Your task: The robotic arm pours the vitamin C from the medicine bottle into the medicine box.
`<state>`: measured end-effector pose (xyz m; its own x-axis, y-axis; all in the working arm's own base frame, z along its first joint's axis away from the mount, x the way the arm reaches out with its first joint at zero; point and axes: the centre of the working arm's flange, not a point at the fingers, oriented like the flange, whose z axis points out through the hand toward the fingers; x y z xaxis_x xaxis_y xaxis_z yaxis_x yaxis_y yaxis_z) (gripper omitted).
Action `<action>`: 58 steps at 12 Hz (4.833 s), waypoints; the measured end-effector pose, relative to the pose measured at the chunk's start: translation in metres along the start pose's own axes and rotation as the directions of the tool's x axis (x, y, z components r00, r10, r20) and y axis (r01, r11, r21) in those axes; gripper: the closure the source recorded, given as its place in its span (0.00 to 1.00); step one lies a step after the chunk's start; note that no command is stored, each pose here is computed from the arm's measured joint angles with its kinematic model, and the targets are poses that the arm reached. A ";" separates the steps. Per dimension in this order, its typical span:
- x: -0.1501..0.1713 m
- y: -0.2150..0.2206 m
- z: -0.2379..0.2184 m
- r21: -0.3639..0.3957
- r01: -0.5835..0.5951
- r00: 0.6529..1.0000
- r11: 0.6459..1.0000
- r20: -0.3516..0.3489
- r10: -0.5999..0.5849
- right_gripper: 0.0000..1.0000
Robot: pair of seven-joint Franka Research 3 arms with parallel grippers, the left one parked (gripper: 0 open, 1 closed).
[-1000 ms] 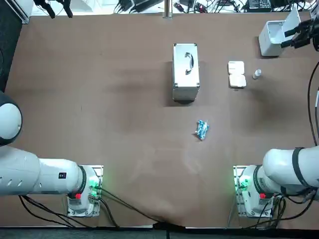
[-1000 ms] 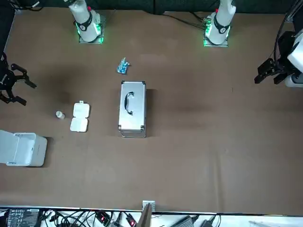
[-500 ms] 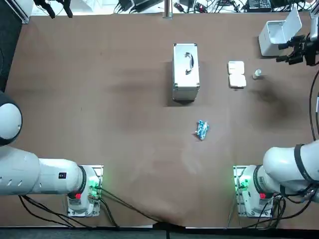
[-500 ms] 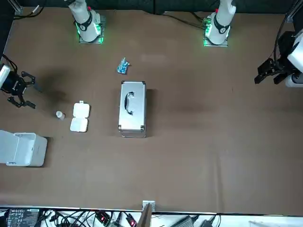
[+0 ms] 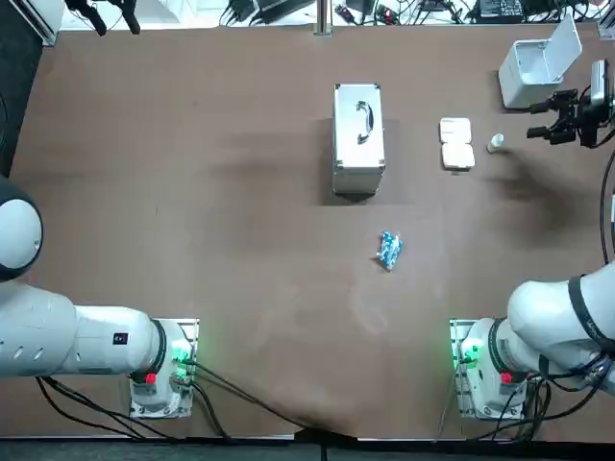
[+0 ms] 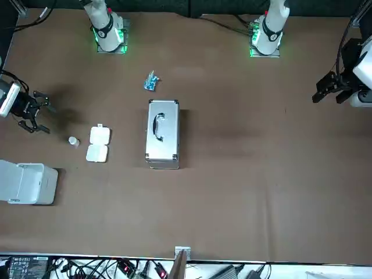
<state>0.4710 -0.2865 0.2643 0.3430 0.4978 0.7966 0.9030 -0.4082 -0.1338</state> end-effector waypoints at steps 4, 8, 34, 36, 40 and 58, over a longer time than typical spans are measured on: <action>-0.043 0.001 0.019 -0.045 0.034 0.995 0.998 -0.087 -0.038 0.00; -0.071 0.000 0.042 -0.035 0.053 0.992 0.998 -0.114 -0.057 0.00; -0.128 0.028 0.101 -0.087 0.075 0.970 0.993 -0.226 -0.093 0.00; -0.126 0.031 0.105 -0.084 0.082 0.967 0.993 -0.233 -0.099 0.00; -0.126 0.032 0.115 -0.085 0.079 0.958 0.993 -0.271 -0.099 0.01; -0.131 0.033 0.123 -0.080 0.066 0.935 0.995 -0.342 -0.089 0.13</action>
<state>0.4873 -0.2712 0.0831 0.1517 0.2400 0.9588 0.8998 -0.4349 -0.0335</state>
